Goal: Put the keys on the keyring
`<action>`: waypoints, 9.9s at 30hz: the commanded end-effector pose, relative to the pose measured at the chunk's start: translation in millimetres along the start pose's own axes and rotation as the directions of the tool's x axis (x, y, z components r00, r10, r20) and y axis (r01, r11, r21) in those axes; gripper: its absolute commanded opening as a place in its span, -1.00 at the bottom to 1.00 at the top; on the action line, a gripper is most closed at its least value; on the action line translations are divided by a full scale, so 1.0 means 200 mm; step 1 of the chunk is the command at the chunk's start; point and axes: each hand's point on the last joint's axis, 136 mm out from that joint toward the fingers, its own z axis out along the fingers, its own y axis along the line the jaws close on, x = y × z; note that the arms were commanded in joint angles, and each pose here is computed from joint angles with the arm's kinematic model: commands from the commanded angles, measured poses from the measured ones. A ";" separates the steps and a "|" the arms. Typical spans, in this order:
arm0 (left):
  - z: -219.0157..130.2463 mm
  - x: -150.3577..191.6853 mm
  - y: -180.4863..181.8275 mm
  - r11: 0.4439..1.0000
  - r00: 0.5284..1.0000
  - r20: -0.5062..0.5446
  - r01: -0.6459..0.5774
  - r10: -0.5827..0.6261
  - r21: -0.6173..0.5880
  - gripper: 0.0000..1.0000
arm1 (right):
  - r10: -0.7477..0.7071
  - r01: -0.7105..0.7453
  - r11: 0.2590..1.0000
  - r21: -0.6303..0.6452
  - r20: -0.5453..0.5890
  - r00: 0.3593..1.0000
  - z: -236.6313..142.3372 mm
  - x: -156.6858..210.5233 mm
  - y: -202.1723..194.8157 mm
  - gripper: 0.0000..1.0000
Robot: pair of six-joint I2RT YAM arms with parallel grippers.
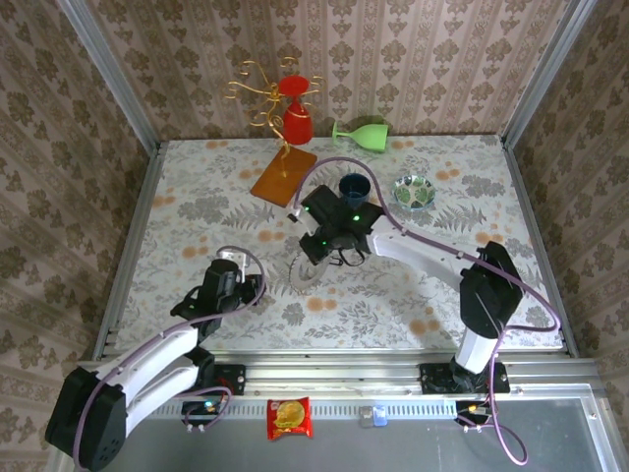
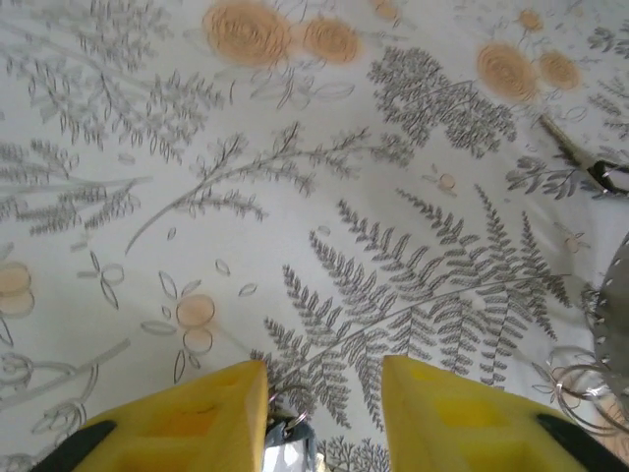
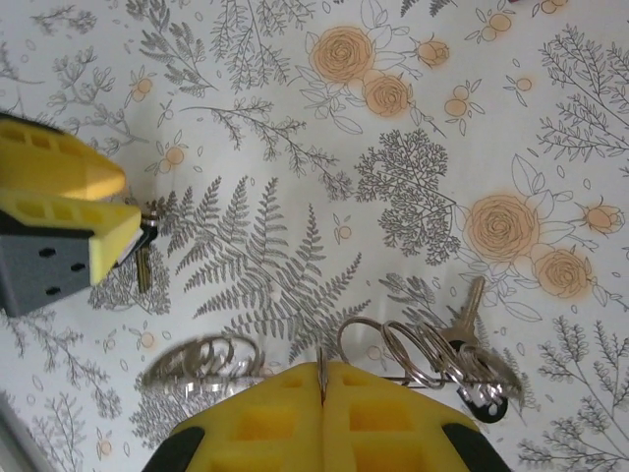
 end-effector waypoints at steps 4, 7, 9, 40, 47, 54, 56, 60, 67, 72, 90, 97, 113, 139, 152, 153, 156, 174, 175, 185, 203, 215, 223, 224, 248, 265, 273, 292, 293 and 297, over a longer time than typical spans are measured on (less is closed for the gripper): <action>-0.11 -0.27 -0.18 0.977 0.969 0.187 -0.182 0.159 0.113 -0.16 | -0.175 0.208 0.956 -0.209 0.164 0.971 -0.19 -0.02 0.10 -1.00; -0.19 -0.39 -0.32 0.924 0.914 0.313 -0.329 0.259 0.197 -0.18 | -0.247 0.307 0.921 -0.240 0.249 0.936 -0.27 -0.01 0.13 -1.00; -0.25 -0.45 -0.42 0.862 0.856 0.396 -0.447 0.333 0.241 -0.24 | -0.285 0.358 0.899 -0.252 0.286 0.915 -0.31 0.00 0.14 -1.00; -0.44 -0.33 -0.98 0.207 0.435 0.725 -0.898 0.534 0.387 -0.51 | -0.648 0.745 0.652 -0.138 0.409 0.643 -0.42 0.11 0.28 -1.00; -0.41 -0.32 -0.98 0.202 0.439 0.714 -0.896 0.546 0.397 -0.68 | -0.665 0.762 0.633 -0.138 0.407 0.626 -0.40 0.12 0.31 -1.00; -0.38 -0.29 -0.97 0.187 0.428 0.695 -0.898 0.578 0.398 -0.97 | -0.670 0.769 0.625 -0.135 0.413 0.617 -0.40 0.12 0.33 -1.00; -0.36 -0.28 -0.97 0.182 0.422 0.689 -0.900 0.589 0.395 -1.00 | -0.672 0.766 0.622 -0.162 0.392 0.628 -0.34 0.15 0.33 -1.00; -0.32 -0.23 -0.96 0.168 0.404 0.668 -0.905 0.625 0.391 -1.00 | -0.674 0.766 0.621 -0.167 0.384 0.630 -0.29 0.18 0.32 -1.00; -0.26 -0.17 -0.93 0.179 0.404 0.647 -0.905 0.647 0.386 -1.00 | -0.677 0.750 0.633 -0.192 0.333 0.656 -0.17 0.28 0.29 -1.00; -0.24 -0.14 -0.92 0.193 0.426 0.628 -0.893 0.652 0.405 -1.00 | -0.677 0.748 0.634 -0.195 0.326 0.659 -0.16 0.29 0.29 -1.00; -0.22 -0.10 -0.89 0.208 0.432 0.614 -0.891 0.661 0.403 -1.00 | -0.688 0.739 0.647 -0.189 0.273 0.672 -0.12 0.34 0.25 -0.62; -0.23 -0.09 -0.89 0.207 0.433 0.614 -0.891 0.660 0.405 -1.00 | -0.702 0.745 0.654 -0.133 0.260 0.663 -0.14 0.32 0.21 -0.85; -0.19 -0.09 -0.86 0.235 0.445 0.581 -0.885 0.681 0.403 -0.61 | -0.731 0.772 0.630 -0.086 0.270 0.626 -0.18 0.29 0.22 -1.00; -0.22 -0.10 -0.83 0.261 0.457 0.590 -0.883 0.666 0.390 -0.60 | -0.664 0.749 0.655 -0.103 0.394 0.635 -0.26 0.24 0.30 -1.00; -0.23 -0.11 -0.89 0.236 0.480 0.621 -0.868 0.619 0.436 -0.57 | -0.653 0.750 0.652 -0.112 0.421 0.630 -0.26 0.23 0.33 -1.00; -0.23 -0.11 -0.89 0.233 0.479 0.623 -0.869 0.618 0.436 -0.57 | -0.653 0.751 0.649 -0.116 0.422 0.629 -0.25 0.23 0.33 -1.00; -0.23 -0.12 -0.90 0.232 0.479 0.634 -0.870 0.607 0.434 -0.59 | -0.658 0.753 0.646 -0.122 0.411 0.631 -0.23 0.25 0.33 -1.00; -0.24 -0.12 -0.91 0.195 0.441 0.662 -0.889 0.606 0.414 -1.00 | -0.708 0.765 0.636 -0.099 0.319 0.630 -0.13 0.29 0.30 -0.95; -0.24 -0.12 -0.91 0.196 0.439 0.661 -0.891 0.609 0.410 -1.00 | -0.709 0.764 0.637 -0.098 0.315 0.631 -0.13 0.29 0.29 -0.89; -0.22 -0.07 -0.89 0.186 0.436 0.636 -0.887 0.636 0.422 -1.00 | -0.722 0.766 0.641 -0.039 0.308 0.620 -0.20 0.29 0.23 -0.45; -0.21 -0.06 -0.89 0.186 0.430 0.628 -0.890 0.649 0.417 -1.00 | -0.728 0.762 0.644 -0.066 0.253 0.637 -0.21 0.40 0.19 -0.44; -0.22 -0.07 -0.89 0.190 0.433 0.627 -0.889 0.647 0.418 -1.00 | -0.719 0.754 0.656 -0.043 0.267 0.641 -0.18 0.33 0.19 -1.00; -0.23 -0.11 -0.90 0.198 0.426 0.631 -0.895 0.649 0.400 -0.51 | -0.747 0.779 0.626 -0.036 0.260 0.612 -0.21 0.33 0.21 -1.00; -0.23 -0.11 -0.91 0.194 0.421 0.633 -0.897 0.650 0.398 -0.51 | -0.752 0.783 0.621 -0.036 0.255 0.608 -0.20 0.33 0.21 -1.00; -0.28 -0.15 -0.95 0.166 0.392 0.654 -0.910 0.647 0.380 -0.53 | -0.813 0.830 0.555 -0.054 0.177 0.555 -0.18 0.33 0.23 -1.00; -0.31 -0.17 -0.98 0.184 0.415 0.690 -0.904 0.593 0.386 -0.54 | -0.801 0.822 0.563 -0.081 0.192 0.567 -0.16 0.34 0.26 -1.00; -0.31 -0.20 -0.97 0.209 0.411 0.693 -0.909 0.593 0.361 -0.53 | -0.799 0.820 0.565 -0.090 0.186 0.571 -0.16 0.35 0.26 -1.00; -0.28 -0.15 -0.88 0.264 0.446 0.653 -0.894 0.612 0.363 -0.52 | -0.726 0.777 0.625 -0.077 0.308 0.615 -0.22 0.33 0.25 -1.00; -0.28 -0.14 -0.88 0.261 0.448 0.654 -0.893 0.610 0.367 -0.52 | -0.727 0.778 0.623 -0.080 0.308 0.614 -0.22 0.34 0.25 -1.00; -0.30 -0.12 -0.88 0.236 0.451 0.669 -0.890 0.591 0.391 -0.52 | -0.724 0.781 0.618 -0.092 0.319 0.611 -0.22 0.36 0.25 -1.00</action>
